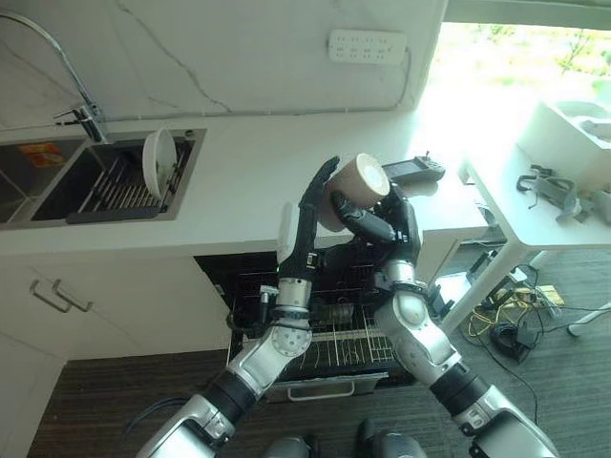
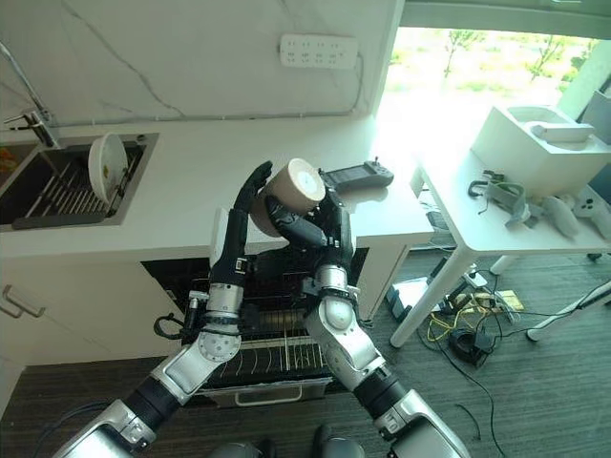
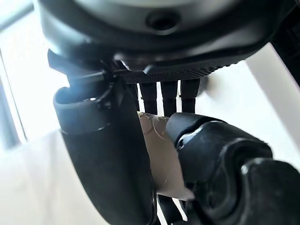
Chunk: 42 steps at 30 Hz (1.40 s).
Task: Place the dishes in the dishwasher.
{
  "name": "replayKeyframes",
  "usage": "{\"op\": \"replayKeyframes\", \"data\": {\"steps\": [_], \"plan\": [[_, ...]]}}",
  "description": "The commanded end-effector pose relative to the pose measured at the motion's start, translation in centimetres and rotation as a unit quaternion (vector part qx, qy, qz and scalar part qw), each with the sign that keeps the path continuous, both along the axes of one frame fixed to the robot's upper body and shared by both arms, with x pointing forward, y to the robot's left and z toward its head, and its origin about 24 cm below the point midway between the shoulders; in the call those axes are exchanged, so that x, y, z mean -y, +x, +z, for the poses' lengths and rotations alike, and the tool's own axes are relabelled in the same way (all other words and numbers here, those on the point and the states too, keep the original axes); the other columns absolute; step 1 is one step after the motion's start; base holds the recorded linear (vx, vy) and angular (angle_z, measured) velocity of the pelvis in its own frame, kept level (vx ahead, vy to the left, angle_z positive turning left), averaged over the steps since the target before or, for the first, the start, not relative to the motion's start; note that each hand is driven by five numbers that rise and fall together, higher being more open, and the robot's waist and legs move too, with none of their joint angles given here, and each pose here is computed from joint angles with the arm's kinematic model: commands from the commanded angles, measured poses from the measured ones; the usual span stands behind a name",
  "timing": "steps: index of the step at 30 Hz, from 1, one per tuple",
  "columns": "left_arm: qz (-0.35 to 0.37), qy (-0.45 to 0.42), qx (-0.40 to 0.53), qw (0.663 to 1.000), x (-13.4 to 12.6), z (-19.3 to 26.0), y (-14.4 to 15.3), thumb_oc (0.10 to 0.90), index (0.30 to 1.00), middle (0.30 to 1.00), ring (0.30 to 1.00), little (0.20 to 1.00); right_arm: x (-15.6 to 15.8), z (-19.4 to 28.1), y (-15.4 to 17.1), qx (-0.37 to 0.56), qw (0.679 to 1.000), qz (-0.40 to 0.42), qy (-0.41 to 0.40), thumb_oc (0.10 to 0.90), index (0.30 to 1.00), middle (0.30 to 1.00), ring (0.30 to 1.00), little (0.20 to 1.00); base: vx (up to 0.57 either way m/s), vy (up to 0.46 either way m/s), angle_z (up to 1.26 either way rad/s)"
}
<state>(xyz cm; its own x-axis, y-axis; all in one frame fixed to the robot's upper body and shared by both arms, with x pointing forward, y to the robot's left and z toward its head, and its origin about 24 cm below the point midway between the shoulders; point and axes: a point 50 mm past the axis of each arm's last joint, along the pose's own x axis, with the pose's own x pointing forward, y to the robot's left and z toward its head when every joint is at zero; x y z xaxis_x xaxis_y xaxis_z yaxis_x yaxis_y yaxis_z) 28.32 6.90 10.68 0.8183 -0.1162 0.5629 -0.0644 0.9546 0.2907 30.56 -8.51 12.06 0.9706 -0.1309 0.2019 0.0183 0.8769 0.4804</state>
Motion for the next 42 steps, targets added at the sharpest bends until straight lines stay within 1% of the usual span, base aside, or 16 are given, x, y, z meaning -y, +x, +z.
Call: {"op": "replayKeyframes", "data": {"steps": [1, 11, 16, 21, 23, 24, 26, 28, 31, 32, 36, 39, 42], "plan": [[-0.126, -0.036, 0.065, 0.989, 4.5, 2.4, -3.0, 0.800, 0.900, 0.900, 0.900, 0.900, 0.8, 10.7, -1.0, 0.248, 0.957, -0.004, 0.148, 0.400, 0.300, 0.300, 0.300, 0.300, 0.00, 0.000, 0.00], [-0.090, -0.035, 0.060, 0.994, 3.5, 1.6, -2.9, 0.800, 0.900, 0.900, 0.900, 0.900, 1.8, 10.0, -1.6, 0.253, 0.956, -0.008, 0.149, 0.400, 0.300, 0.300, 0.300, 0.300, -0.01, 0.009, -0.02], [-0.061, -0.029, 0.061, 0.996, 2.4, 1.3, -2.7, 0.800, 0.900, 0.900, 0.900, 0.900, 3.2, 9.8, -2.1, 0.272, 0.953, -0.032, 0.133, 0.400, 0.300, 0.300, 0.300, 0.300, 0.00, 0.000, 0.00], [-0.033, -0.025, 0.008, 0.999, -0.3, 0.1, -2.5, 0.800, 0.900, 0.900, 0.900, 0.900, 5.7, 9.3, -3.5, 0.308, 0.947, -0.019, 0.093, 0.400, 0.300, 0.300, 0.300, 0.300, 0.00, -0.002, -0.03], [-0.038, -0.025, -0.020, 0.999, -1.9, -0.7, -3.0, 0.800, 0.900, 0.900, 0.900, 0.900, 6.9, 8.7, -4.6, 0.321, 0.945, -0.009, 0.063, 0.400, 0.300, 0.300, 0.300, 0.300, 0.00, -0.016, -0.07], [-0.034, -0.021, -0.032, 0.999, -3.2, -1.1, -3.4, 0.800, 0.900, 0.900, 0.900, 0.900, 7.9, 8.0, -5.2, 0.323, 0.945, 0.002, 0.050, 0.400, 0.300, 0.300, 0.300, 0.300, 0.00, 0.000, 0.00], [-0.019, -0.012, -0.039, 0.999, -4.5, -1.6, -3.8, 0.800, 0.900, 0.900, 0.900, 0.900, 8.8, 7.2, -5.8, 0.321, 0.946, 0.011, 0.042, 0.400, 0.300, 0.300, 0.300, 0.300, -0.01, -0.041, -0.01], [0.007, -0.003, -0.059, 0.998, -6.7, -2.4, -4.4, 0.800, 0.900, 0.900, 0.900, 0.900, 10.0, 6.0, -6.5, 0.316, 0.948, 0.025, 0.036, 0.400, 0.300, 0.300, 0.300, 0.300, 0.00, -0.061, -0.01], [0.024, 0.012, -0.085, 0.996, -8.8, -3.1, -4.9, 0.800, 0.900, 0.900, 0.900, 0.900, 10.5, 4.8, -6.9, 0.300, 0.953, 0.042, 0.010, 0.400, 0.300, 0.300, 0.300, 0.300, 0.01, -0.058, -0.02], [0.017, 0.034, -0.104, 0.994, -9.8, -3.6, -5.2, 0.800, 0.900, 0.900, 0.900, 0.900, 10.6, 4.0, -7.0, 0.280, 0.958, 0.056, -0.011, 0.400, 0.300, 0.300, 0.300, 0.300, 0.01, -0.053, 0.00], [-0.004, 0.073, -0.142, 0.987, -11.1, -4.5, -5.7, 0.800, 0.900, 0.900, 0.900, 0.900, 10.9, 2.2, -6.9, 0.233, 0.969, 0.076, -0.030, 0.400, 0.300, 0.300, 0.300, 0.300, 0.01, -0.020, 0.00], [-0.038, 0.115, -0.185, 0.975, -12.2, -5.3, -6.4, 0.800, 0.900, 0.900, 0.900, 0.900, 11.6, 0.0, -7.0, 0.177, 0.979, 0.089, -0.044, 0.400, 0.300, 0.300, 0.300, 0.300, 0.01, -0.036, -0.03], [-0.068, 0.135, -0.222, 0.963, -13.0, -5.9, -7.0, 0.800, 0.900, 0.900, 0.900, 0.900, 12.3, -1.3, -7.4, 0.150, 0.983, 0.096, -0.053, 0.400, 0.300, 0.300, 0.300, 0.300, 0.00, 0.000, 0.00]]}}
